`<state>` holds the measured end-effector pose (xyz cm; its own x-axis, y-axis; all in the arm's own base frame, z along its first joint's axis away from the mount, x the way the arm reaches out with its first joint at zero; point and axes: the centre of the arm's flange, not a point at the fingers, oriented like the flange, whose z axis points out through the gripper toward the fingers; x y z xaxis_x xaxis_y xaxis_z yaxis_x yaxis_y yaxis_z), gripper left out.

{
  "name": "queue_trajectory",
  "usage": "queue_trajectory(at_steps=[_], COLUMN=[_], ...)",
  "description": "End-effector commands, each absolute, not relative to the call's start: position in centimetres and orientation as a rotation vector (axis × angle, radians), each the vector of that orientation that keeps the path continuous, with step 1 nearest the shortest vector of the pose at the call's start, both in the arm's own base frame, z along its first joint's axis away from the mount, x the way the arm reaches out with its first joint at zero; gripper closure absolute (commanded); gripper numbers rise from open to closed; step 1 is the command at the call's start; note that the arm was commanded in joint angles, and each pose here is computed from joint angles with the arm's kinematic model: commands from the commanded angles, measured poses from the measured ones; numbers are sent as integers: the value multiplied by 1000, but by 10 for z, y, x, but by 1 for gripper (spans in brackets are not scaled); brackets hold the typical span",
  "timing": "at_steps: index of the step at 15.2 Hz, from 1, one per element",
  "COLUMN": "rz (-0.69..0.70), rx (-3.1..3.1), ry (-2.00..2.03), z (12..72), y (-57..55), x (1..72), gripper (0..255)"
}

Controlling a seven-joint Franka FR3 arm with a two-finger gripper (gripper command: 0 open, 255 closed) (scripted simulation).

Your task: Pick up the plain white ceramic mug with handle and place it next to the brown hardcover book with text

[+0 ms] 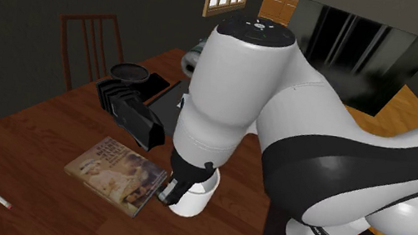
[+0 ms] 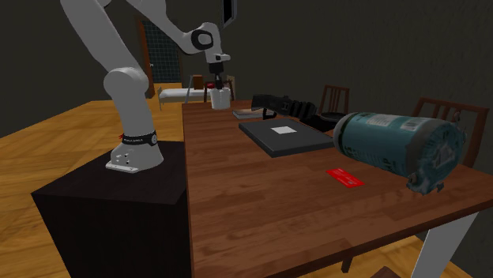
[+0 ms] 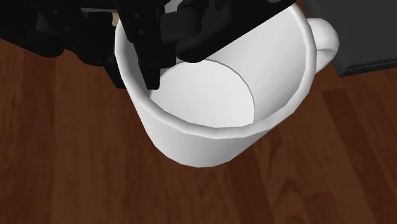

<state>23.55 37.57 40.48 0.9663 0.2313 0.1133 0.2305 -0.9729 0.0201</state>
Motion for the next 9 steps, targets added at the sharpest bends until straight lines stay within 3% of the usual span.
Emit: queue_trajectory(at_steps=[1,9], rz=[181,181], rx=[3109,3109], ry=[365,365], z=[394,358], y=[375,375], x=[237,237], gripper=[255,255])
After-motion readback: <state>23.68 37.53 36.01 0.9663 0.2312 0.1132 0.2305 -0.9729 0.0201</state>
